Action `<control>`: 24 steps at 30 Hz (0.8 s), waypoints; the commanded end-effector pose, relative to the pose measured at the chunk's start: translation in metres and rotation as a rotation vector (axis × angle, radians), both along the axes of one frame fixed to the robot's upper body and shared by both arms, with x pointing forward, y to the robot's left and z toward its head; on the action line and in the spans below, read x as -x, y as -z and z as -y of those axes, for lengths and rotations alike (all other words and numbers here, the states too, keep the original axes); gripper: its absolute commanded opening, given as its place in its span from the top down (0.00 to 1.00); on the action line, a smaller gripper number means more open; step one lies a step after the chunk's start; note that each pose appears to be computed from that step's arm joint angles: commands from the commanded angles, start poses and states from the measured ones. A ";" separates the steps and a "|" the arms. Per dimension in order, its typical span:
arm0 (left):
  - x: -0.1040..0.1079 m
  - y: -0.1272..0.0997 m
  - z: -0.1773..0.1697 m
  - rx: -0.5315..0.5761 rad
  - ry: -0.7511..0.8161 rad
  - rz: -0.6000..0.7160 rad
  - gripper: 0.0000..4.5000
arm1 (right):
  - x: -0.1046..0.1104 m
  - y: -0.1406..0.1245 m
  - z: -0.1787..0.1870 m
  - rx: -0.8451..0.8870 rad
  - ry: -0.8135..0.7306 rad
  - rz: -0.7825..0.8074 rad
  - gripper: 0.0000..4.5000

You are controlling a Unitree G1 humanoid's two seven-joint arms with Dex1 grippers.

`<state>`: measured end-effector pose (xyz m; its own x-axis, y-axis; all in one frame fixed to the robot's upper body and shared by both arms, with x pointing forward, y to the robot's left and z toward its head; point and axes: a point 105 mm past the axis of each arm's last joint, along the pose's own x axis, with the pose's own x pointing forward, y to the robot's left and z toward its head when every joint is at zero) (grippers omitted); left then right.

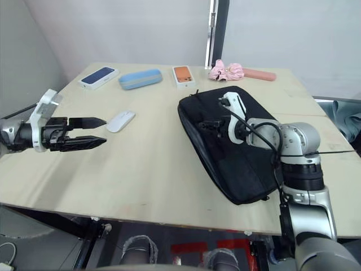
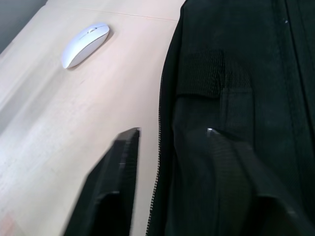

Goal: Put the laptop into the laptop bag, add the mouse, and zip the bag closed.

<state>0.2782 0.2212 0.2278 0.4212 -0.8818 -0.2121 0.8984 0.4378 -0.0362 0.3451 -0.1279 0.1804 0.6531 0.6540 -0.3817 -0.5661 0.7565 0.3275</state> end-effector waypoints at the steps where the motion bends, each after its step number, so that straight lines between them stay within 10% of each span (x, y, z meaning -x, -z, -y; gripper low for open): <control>1: -0.002 -0.019 -0.015 0.031 -0.087 0.118 0.00 | -0.005 -0.009 0.014 0.017 0.006 0.045 0.12; 15: 0.005 0.001 -0.084 -0.019 -0.351 0.102 0.00 | 0.092 -0.071 0.112 0.442 -0.239 0.371 0.01; 24: 0.007 0.007 -0.139 -0.112 -0.513 0.181 0.00 | 0.124 -0.048 0.204 0.507 0.039 0.362 0.01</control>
<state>0.2728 0.3548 0.2040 0.8144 -0.5462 -0.1961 0.5713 0.8140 0.1050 0.2254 -0.3239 0.2172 0.7867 0.4402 -0.4327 -0.5730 0.7816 -0.2466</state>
